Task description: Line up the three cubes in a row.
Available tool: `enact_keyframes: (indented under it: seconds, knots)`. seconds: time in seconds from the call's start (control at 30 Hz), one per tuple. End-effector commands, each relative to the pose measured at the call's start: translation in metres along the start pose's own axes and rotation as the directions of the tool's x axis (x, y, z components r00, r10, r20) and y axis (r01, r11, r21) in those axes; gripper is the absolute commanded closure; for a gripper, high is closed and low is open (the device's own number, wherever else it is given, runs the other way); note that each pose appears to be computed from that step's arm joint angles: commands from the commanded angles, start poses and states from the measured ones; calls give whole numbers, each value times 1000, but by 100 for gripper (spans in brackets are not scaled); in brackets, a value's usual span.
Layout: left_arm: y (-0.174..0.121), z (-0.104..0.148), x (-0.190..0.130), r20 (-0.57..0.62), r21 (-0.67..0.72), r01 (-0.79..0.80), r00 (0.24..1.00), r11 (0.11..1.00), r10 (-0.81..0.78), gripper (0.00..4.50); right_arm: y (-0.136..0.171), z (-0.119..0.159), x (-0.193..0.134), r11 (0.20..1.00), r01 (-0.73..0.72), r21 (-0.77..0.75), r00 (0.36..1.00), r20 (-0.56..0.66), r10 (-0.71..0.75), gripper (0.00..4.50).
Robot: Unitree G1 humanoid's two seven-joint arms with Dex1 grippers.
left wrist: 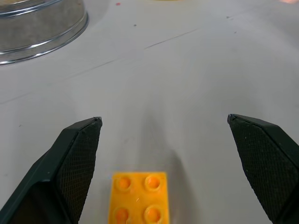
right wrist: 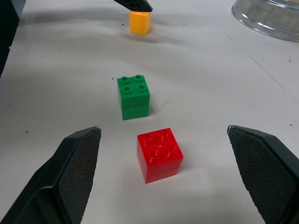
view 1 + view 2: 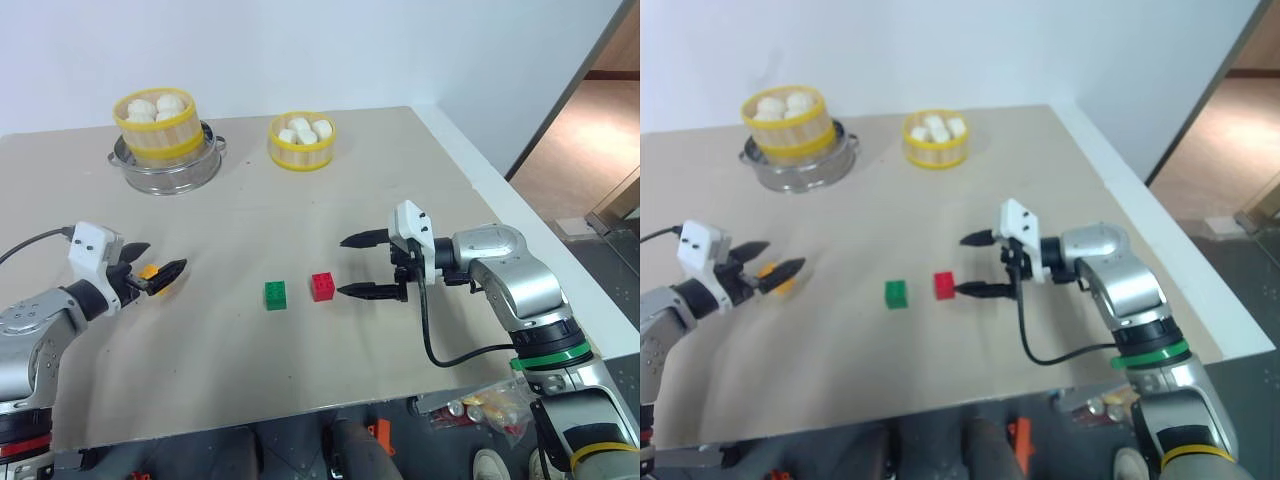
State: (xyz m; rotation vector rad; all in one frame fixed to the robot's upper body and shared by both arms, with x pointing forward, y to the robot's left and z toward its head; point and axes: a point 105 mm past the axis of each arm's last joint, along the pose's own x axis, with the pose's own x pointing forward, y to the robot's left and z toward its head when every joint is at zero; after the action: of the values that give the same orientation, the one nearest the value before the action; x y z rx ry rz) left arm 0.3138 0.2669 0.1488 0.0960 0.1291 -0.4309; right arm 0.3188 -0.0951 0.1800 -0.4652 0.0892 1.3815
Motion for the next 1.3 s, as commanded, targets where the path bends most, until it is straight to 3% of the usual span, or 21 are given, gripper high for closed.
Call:
enact_keyframes:
  seconds: [0.03,0.33,0.5,0.53,0.8,0.97,1.17,1.3]
  knots:
    - [8,5,-4,12,38,-37,999,999,37,4,0,8,-5,999,7,-43,1000,11,-7,0]
    - [5,-22,0,-70,16,-22,997,1000,23,4,2,34,-3,999,-21,45,981,194,12,0]
    - [3,-34,5,-108,17,12,994,1000,-10,4,-3,31,-4,1000,3,16,988,155,-6,0]
    - [4,-36,6,-119,16,10,993,1000,-8,55,-4,29,-4,1000,7,8,989,146,-8,0]
    - [3,-37,1,-146,22,30,989,999,-26,314,-4,27,-5,1000,25,-11,992,121,-23,0]
    - [-33,-24,-5,-177,179,313,943,933,-282,312,-4,25,-5,1000,23,-21,994,103,-20,0]
    - [-71,-34,-10,-321,236,635,766,736,-557,312,-9,24,-4,999,26,-28,996,91,-24,0]
    - [-79,-33,8,-365,268,736,675,622,-641,312,-11,23,-4,999,28,-35,996,81,-25,0]
